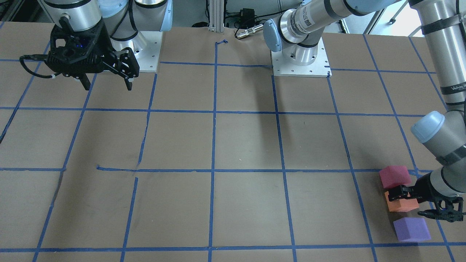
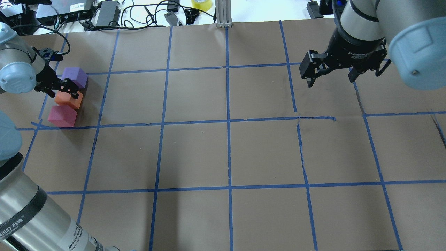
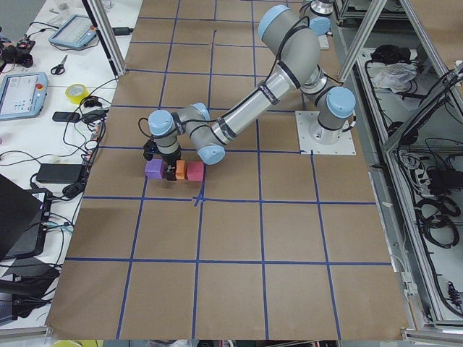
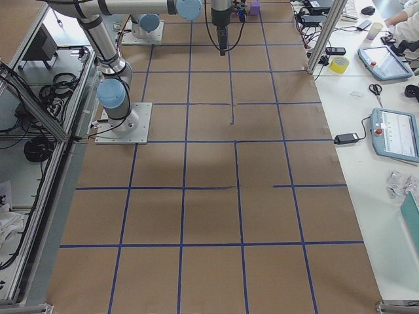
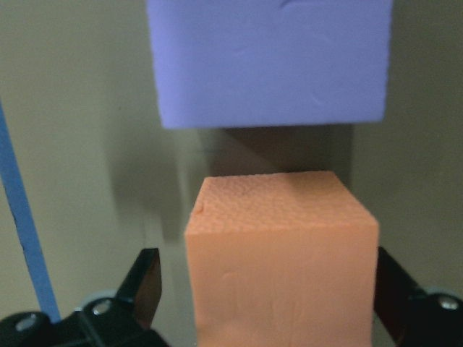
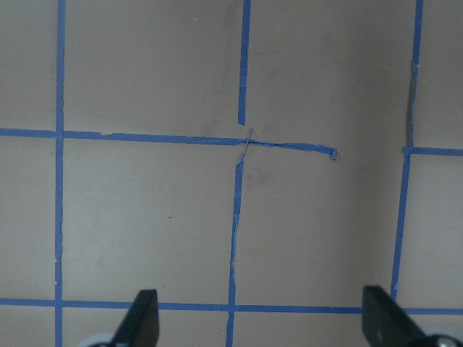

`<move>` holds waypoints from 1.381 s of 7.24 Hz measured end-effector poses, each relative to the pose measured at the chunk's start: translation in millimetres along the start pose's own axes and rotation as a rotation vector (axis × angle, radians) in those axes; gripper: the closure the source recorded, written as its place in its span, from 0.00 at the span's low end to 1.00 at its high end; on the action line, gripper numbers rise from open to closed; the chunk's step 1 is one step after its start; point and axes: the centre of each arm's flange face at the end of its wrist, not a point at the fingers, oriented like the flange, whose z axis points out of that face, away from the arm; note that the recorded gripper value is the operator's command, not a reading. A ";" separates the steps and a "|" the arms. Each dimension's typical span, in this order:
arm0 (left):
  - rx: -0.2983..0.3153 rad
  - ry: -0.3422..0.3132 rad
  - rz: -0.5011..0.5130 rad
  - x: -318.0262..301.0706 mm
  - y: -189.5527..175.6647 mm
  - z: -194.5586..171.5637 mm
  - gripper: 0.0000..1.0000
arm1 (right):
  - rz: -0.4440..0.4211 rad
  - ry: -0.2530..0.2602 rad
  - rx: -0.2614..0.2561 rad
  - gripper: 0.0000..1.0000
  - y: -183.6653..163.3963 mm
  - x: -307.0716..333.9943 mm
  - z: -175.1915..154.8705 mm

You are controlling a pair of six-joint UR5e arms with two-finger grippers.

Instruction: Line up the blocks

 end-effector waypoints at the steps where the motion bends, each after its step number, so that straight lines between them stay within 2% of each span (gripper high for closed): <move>1: -0.002 -0.010 0.004 4.3 1.9 -22.0 0.00 | -0.001 0.003 -0.001 0.00 0.1 0.3 0.1; 4: -0.022 -0.035 0.017 25.6 33.1 -149.1 0.02 | -0.002 0.004 0.000 0.00 0.0 0.4 -0.1; 7: 0.009 -0.054 0.017 56.4 87.8 -268.4 0.01 | -0.002 0.005 0.002 0.00 0.6 0.4 -1.0; 8: 0.004 -0.046 0.015 66.8 104.9 -292.8 0.02 | -0.002 0.005 0.001 0.00 0.8 0.3 -0.9; 10: -0.007 -0.033 -0.024 94.9 121.3 -316.2 0.02 | -0.003 0.007 0.001 0.00 1.3 0.5 -1.0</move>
